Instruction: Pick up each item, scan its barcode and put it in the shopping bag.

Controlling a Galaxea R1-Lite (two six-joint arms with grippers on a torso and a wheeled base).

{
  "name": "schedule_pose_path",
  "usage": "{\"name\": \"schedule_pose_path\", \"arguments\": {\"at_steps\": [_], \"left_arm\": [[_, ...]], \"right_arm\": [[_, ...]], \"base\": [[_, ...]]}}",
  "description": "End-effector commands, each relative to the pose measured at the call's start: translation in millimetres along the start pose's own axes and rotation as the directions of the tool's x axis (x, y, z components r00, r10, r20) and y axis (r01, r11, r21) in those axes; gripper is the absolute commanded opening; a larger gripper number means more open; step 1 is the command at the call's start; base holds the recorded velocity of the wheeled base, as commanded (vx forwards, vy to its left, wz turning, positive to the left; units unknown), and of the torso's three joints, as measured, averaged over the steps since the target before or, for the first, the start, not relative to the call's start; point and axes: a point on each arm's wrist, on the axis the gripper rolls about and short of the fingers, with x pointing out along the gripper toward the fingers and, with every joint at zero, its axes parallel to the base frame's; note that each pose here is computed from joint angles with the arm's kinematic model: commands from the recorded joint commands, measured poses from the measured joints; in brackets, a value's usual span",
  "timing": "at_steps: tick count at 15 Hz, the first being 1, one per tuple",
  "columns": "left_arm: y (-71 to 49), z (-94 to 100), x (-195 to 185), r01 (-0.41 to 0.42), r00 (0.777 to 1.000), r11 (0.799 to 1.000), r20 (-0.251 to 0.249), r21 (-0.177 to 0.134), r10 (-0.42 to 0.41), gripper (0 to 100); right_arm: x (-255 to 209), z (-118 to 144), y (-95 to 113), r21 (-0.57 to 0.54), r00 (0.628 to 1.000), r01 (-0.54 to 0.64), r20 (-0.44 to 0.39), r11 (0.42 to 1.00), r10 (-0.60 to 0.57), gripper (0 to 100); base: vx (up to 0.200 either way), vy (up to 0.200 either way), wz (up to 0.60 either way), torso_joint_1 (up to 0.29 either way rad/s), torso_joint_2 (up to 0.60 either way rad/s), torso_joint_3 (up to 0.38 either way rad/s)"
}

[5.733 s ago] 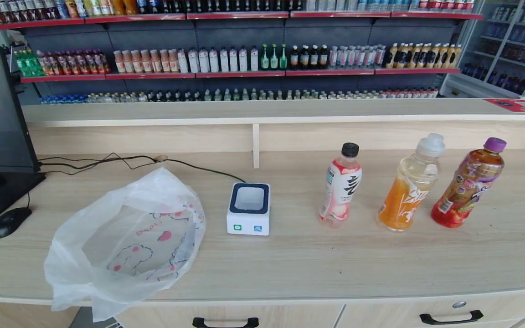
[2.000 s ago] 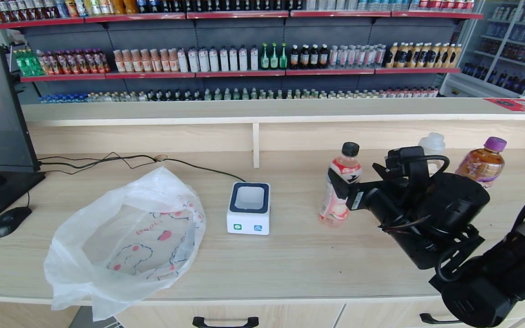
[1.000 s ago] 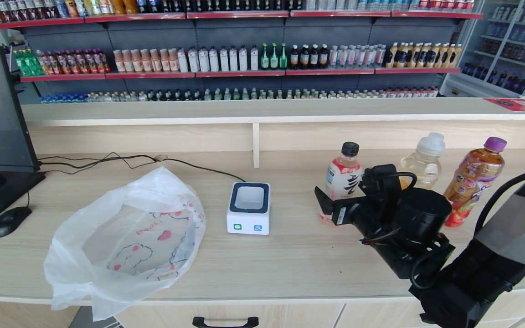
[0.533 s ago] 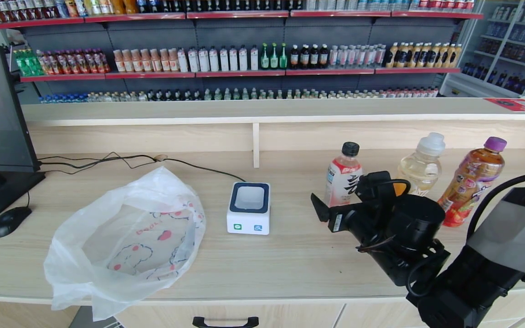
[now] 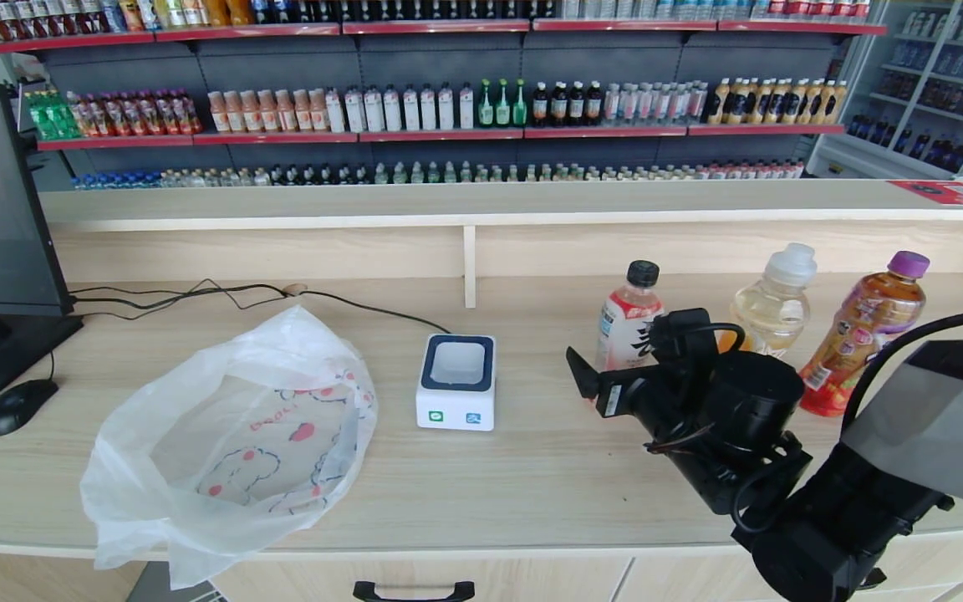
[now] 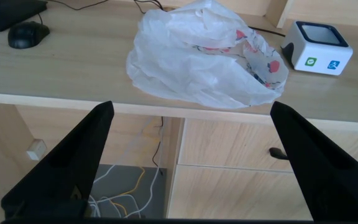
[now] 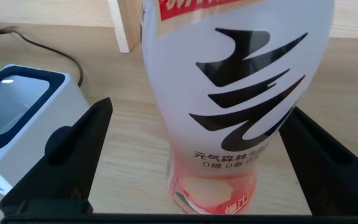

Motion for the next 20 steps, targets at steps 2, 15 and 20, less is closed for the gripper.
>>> {"name": "schedule_pose_path", "arguments": {"at_steps": [2,15,20], "left_arm": [[0.0,0.0,0.0,0.0,1.0,1.0,0.0,0.0,0.0,100],[0.0,0.0,0.0,0.0,1.0,1.0,0.0,0.0,0.0,100],[0.0,0.0,0.0,0.0,1.0,1.0,0.0,-0.002,0.0,100]], "right_arm": [[6.7,-0.9,-1.1,-0.002,1.0,0.01,0.01,1.0,-0.01,100],[28.3,-9.5,-1.4,-0.001,0.999,0.026,0.025,1.0,-0.026,100],[31.2,-9.4,-0.6,0.003,0.999,0.026,0.032,1.0,-0.026,0]], "base": [[0.0,0.0,0.0,0.0,0.0,0.0],[0.0,0.0,0.0,0.0,0.0,0.0],[0.0,0.0,0.0,0.0,0.0,0.0]]}}
